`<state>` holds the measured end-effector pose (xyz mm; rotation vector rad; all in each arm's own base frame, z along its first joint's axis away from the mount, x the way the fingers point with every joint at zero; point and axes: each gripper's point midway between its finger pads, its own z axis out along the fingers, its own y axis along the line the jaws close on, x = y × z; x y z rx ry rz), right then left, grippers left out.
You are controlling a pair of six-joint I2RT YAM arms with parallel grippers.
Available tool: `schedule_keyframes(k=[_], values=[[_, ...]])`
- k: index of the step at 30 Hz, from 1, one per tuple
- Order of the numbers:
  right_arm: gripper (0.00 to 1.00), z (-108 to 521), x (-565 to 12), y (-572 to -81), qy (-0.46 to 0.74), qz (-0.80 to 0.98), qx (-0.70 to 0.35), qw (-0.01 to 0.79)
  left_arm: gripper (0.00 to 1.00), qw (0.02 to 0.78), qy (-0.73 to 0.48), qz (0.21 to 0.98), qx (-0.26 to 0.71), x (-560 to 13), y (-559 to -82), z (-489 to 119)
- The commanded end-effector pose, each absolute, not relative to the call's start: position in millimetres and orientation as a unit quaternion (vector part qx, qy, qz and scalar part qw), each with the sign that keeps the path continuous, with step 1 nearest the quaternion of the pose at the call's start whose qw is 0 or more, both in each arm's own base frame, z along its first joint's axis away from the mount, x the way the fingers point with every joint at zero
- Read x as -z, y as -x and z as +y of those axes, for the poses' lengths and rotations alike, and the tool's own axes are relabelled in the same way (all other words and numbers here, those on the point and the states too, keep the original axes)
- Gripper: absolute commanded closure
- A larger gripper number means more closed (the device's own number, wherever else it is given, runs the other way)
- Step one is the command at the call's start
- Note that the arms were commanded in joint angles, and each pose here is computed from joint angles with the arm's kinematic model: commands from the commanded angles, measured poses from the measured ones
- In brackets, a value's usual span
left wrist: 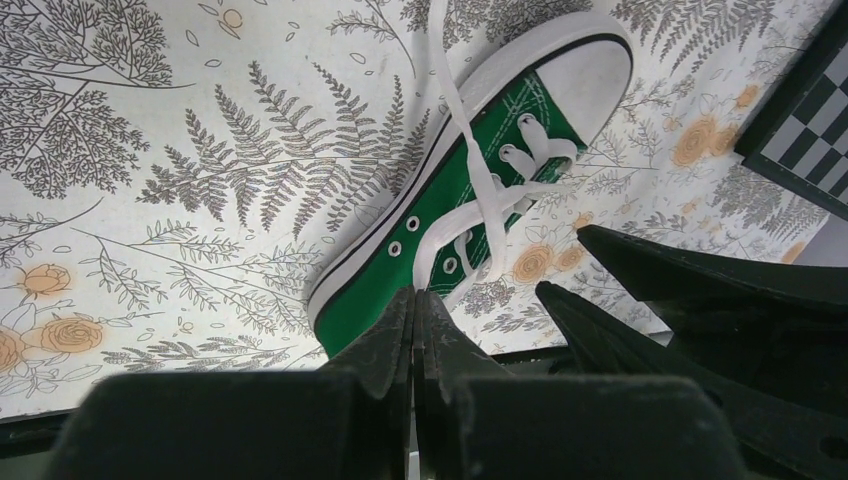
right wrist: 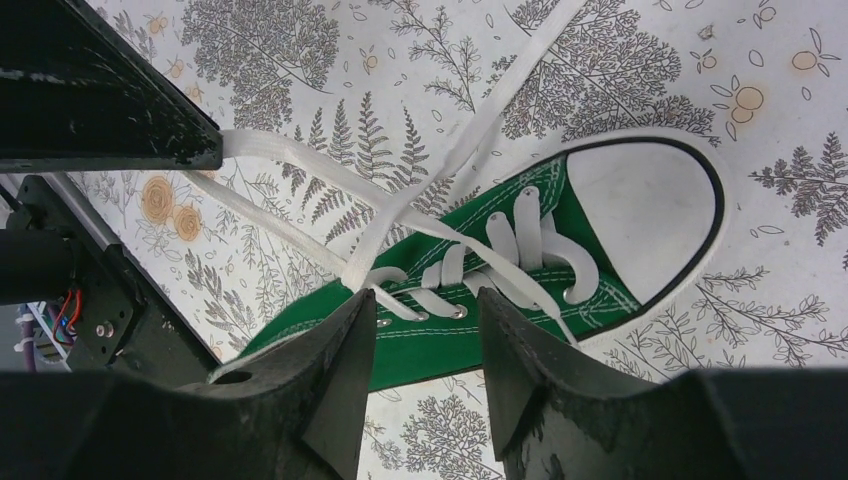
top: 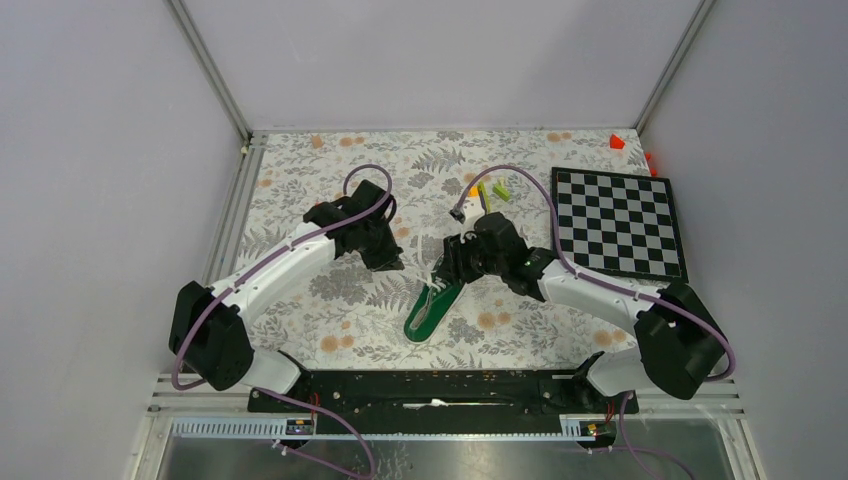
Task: Tie the shoes
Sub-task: Cross the shoelace with the shoelace.
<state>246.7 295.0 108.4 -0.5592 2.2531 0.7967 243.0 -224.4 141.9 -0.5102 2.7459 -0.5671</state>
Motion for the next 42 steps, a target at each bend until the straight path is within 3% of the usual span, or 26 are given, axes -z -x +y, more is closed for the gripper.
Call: schedule_keyframes(k=[1, 15, 21, 31, 42], values=[[0.51, 312.4, -133.7, -256.0, 0.218, 0.842, -0.329, 0.367, 1.00, 0.163, 0.180, 0.950, 0.197, -154.3, -252.1, -226.4], [0.48, 290.7, -105.7, -265.8, 0.216, 0.874, -0.250, 0.357, 1.00, 0.162, 0.177, 0.951, 0.194, -152.3, -251.4, -226.7], [0.48, 295.1, -121.0, -257.3, 0.210, 0.866, -0.280, 0.356, 1.00, 0.161, 0.175, 0.952, 0.192, -150.7, -250.1, -227.2], [0.50, 305.8, -129.1, -249.9, 0.083, 0.875, -0.344, 0.331, 1.00, 0.158, 0.166, 0.952, 0.202, -146.3, -247.3, -232.4], [0.51, 318.0, -146.5, -240.9, 0.149, 0.852, -0.348, 0.361, 1.00, 0.170, 0.149, 0.948, 0.224, -149.3, -245.8, -237.0]])
